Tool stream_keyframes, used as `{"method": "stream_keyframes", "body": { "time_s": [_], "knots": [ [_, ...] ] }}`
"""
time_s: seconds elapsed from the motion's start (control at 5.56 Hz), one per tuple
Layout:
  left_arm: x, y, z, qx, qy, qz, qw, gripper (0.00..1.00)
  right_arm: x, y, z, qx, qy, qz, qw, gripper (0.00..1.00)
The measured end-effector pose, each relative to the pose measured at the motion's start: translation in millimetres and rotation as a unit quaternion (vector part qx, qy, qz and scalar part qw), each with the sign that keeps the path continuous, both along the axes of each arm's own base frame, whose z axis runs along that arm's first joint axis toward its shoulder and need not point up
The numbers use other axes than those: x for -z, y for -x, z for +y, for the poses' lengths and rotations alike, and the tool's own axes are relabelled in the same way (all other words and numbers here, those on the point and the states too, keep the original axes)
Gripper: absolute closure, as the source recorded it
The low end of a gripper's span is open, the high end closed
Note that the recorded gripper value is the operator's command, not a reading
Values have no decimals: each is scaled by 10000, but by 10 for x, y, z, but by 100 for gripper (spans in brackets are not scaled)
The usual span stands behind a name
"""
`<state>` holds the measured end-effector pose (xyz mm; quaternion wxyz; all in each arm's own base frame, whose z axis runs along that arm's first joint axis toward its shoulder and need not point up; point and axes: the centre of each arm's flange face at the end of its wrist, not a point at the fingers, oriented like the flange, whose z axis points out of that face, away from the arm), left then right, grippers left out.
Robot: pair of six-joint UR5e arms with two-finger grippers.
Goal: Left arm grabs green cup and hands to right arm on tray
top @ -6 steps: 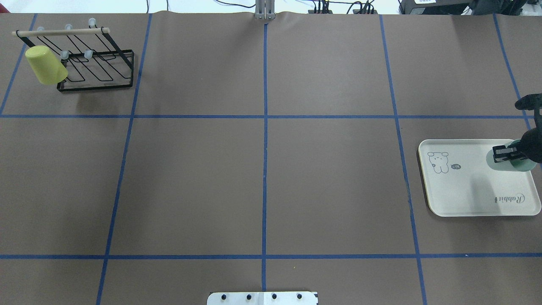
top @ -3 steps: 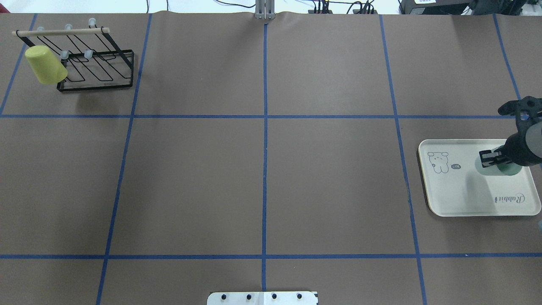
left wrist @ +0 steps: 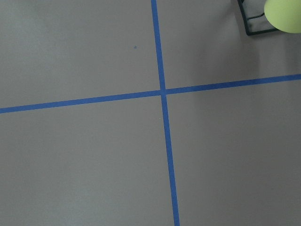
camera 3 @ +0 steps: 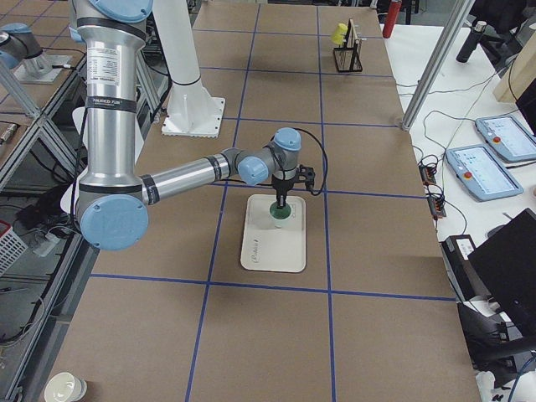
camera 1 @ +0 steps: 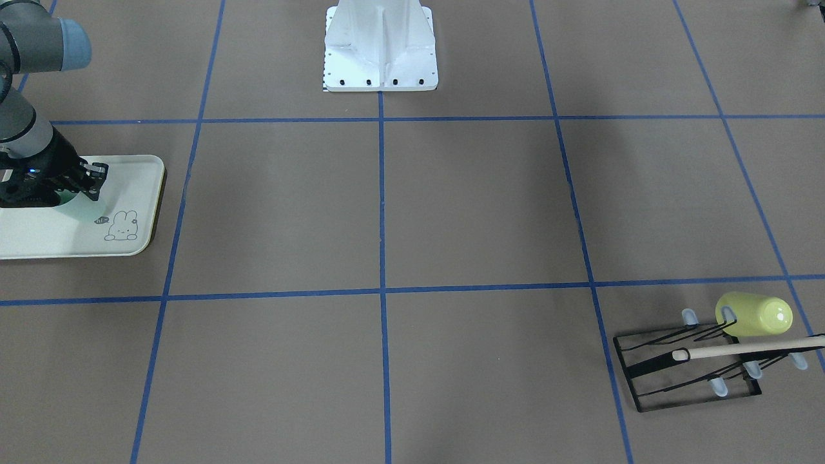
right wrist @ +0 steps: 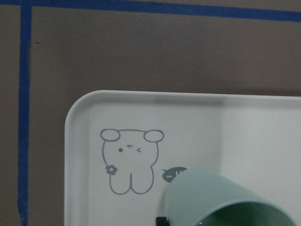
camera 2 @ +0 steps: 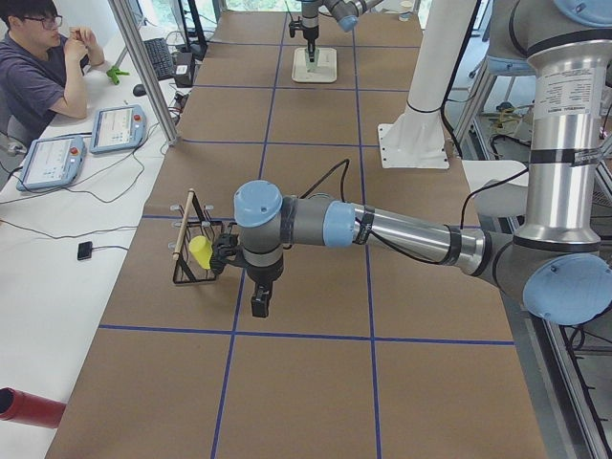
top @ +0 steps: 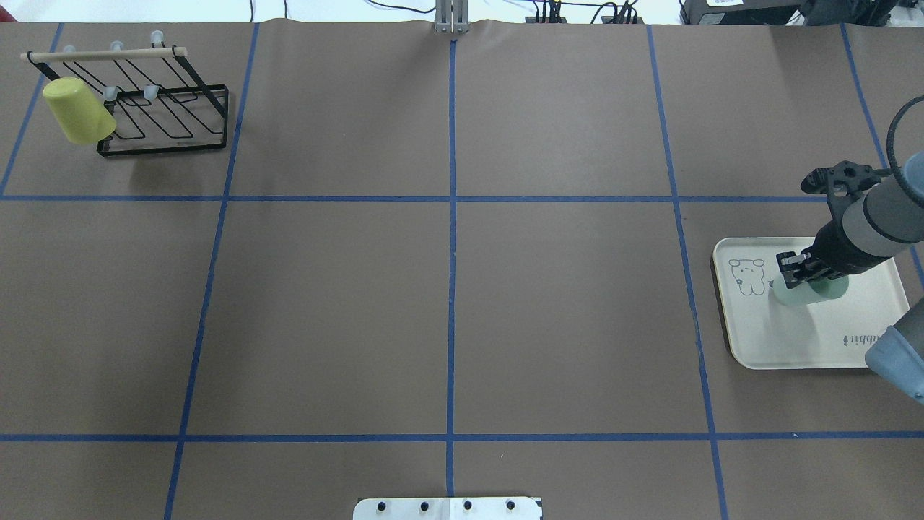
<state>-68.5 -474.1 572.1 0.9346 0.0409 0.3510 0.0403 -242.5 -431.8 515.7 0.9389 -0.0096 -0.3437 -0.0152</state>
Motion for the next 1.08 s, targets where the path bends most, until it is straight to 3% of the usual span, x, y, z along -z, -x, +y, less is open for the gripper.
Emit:
{"method": "stream_keyframes", "body": {
  "time_s": [0.54,1.08],
  "knots": [
    [-30,-1,35,-7,18,8,10000,0,554,-394,-35,-139,6,19,9999,0],
    [-305,1,350,4,307,33,9995,0,524,-1403,-291,216,-259,100,9994,0]
  ]
}}
